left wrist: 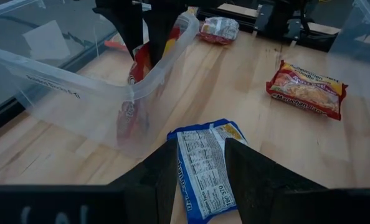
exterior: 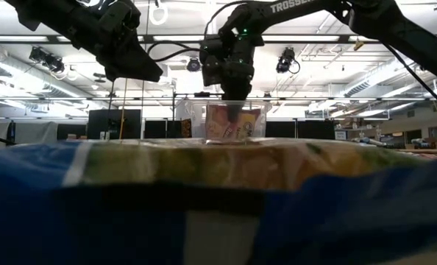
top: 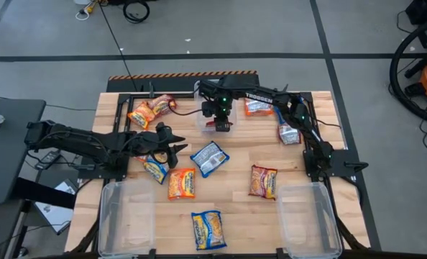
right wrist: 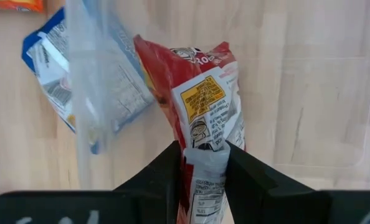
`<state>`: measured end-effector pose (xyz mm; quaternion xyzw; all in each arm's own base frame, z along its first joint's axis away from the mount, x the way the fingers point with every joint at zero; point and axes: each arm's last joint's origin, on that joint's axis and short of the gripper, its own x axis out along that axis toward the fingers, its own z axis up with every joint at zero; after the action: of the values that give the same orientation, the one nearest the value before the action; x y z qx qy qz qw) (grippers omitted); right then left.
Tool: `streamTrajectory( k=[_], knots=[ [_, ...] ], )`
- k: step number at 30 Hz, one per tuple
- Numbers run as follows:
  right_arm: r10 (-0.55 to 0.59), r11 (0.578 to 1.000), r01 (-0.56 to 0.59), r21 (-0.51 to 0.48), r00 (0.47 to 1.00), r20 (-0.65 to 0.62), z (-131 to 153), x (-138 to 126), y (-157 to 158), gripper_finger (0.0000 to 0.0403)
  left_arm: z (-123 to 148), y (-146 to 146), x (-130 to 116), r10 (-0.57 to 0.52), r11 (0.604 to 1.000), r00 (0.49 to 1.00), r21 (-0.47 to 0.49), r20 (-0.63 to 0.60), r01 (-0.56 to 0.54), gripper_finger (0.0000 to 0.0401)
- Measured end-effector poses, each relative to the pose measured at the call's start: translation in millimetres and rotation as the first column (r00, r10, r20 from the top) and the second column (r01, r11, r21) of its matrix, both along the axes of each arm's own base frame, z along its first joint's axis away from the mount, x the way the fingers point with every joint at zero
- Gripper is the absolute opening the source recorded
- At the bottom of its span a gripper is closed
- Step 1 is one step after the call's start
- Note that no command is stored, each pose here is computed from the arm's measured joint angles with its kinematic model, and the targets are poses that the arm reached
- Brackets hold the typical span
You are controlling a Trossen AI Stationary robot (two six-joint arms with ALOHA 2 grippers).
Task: Sort Maruchan noodles
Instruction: Put the red noodle pack into the top transparent bin
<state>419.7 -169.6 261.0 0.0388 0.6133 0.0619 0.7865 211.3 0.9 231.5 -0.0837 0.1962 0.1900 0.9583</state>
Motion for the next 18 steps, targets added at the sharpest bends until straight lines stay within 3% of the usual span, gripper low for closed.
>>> streamTrajectory(
  k=[7,18],
  knots=[
    [0.002,1.0,-0.002,0.005,1.0,0.01,2.2,-0.2,0.9,0.0115,0.1,0.0,0.0,0.0,1.0,1.0,-0.001,0.0,0.0,0.0137],
    [-0.027,0.999,0.027,-0.028,1.0,0.016,13.3,-4.3,2.9,0.0163,0.0,-0.1,0.1,0.0,1.0,1.0,-0.001,0.0,0.0,0.0137]
  ],
)
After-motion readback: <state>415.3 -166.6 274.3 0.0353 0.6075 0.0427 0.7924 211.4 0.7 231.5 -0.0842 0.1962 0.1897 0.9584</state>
